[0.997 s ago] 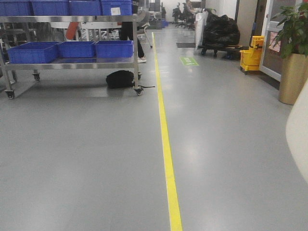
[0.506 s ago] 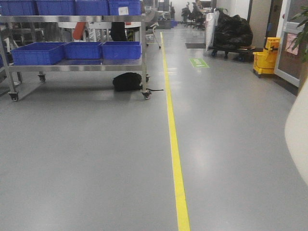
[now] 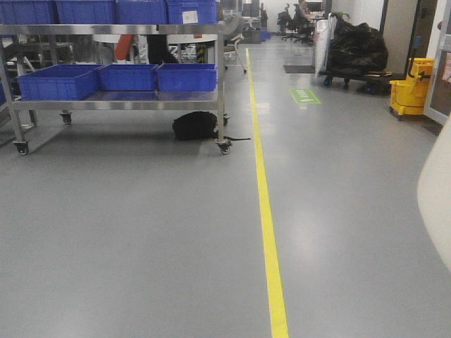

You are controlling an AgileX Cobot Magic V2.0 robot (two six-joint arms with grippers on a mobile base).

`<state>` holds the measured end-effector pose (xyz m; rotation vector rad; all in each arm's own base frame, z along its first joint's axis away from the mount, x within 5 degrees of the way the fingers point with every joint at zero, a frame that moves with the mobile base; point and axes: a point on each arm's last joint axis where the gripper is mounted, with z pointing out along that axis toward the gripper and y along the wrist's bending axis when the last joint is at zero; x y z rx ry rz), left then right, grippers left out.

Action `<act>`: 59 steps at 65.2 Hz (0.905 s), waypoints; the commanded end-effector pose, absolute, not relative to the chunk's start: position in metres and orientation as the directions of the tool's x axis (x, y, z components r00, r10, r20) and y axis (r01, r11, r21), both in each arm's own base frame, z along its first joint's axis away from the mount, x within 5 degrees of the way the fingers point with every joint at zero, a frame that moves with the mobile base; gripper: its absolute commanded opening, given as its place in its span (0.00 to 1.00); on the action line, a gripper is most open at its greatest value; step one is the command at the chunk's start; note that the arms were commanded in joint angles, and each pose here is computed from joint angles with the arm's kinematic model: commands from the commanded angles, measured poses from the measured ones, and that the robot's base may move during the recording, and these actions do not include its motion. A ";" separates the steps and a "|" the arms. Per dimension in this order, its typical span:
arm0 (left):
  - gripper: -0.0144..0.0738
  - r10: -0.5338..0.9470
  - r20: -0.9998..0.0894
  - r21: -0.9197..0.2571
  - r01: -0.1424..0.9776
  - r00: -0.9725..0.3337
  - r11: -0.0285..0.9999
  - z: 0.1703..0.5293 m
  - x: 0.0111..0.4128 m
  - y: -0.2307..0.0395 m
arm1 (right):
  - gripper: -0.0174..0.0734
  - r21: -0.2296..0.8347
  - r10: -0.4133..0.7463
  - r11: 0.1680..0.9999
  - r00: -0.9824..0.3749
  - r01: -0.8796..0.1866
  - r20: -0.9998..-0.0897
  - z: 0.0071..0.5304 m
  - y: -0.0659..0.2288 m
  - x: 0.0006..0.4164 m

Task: Move white bin to right shelf second layer
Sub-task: 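Drive along the yellow-lined aisle past the blue crate carts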

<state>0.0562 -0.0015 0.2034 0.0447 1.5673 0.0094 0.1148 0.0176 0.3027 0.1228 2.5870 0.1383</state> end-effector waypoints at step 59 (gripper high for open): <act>0.26 0.024 -0.998 0.026 0.019 0.064 0.999 0.199 0.057 -0.001 | 0.25 0.133 0.121 0.990 -0.805 0.052 -0.580 0.314 0.017 0.119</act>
